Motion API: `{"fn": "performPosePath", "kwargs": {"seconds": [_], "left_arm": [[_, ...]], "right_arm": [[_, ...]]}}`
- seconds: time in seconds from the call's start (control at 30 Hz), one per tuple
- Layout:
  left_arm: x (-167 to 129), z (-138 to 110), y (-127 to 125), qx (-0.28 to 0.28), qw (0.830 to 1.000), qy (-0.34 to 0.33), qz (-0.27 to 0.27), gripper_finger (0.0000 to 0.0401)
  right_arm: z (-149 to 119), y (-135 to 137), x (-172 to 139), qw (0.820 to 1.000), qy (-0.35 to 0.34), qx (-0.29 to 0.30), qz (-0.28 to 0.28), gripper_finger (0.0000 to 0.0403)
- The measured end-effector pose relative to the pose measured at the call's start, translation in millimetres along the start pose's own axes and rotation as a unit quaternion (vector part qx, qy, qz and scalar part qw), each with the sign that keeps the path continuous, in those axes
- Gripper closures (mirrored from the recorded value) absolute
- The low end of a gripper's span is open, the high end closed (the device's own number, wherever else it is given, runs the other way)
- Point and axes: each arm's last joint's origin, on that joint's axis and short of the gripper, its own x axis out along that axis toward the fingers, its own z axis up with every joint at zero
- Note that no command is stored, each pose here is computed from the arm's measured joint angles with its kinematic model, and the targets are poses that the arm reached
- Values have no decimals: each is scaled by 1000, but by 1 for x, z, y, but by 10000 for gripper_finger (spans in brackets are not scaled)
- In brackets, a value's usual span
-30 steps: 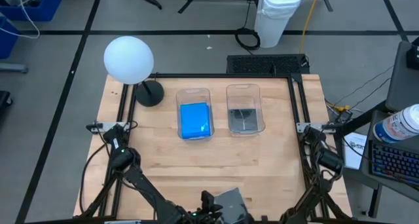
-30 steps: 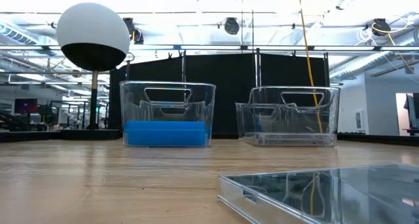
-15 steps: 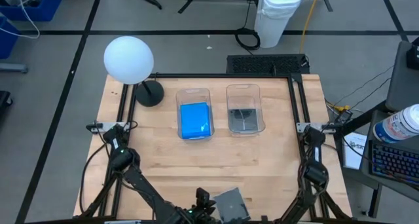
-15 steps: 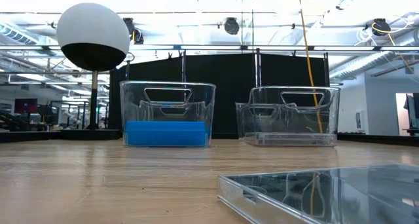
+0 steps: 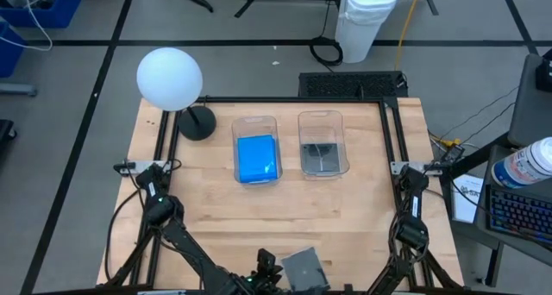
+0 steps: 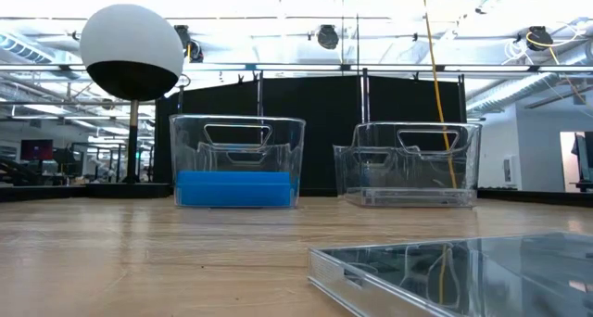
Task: Pick & place jewel cases by type
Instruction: Put the black cd case into the right transparent bin
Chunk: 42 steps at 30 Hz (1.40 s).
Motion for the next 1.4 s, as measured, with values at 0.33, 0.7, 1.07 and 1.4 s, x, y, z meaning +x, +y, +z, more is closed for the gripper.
{"fn": "performPosePath", "kwargs": {"seconds": [0.33,0.7,1.07,1.4], "left_arm": [[0,-3,0,-3,1000,17,-9,270],[0,-4,0,-13,1000,19,-18,270],[0,-4,-1,-10,1000,21,-21,270],[0,-4,-1,-11,999,21,-21,270]], "right_arm": [[-10,-3,9,999,34,15,28,146],[-11,-6,14,997,42,48,34,301],[0,-10,-2,1000,17,23,3,363],[24,-39,-42,997,-19,23,-65,366]]}}
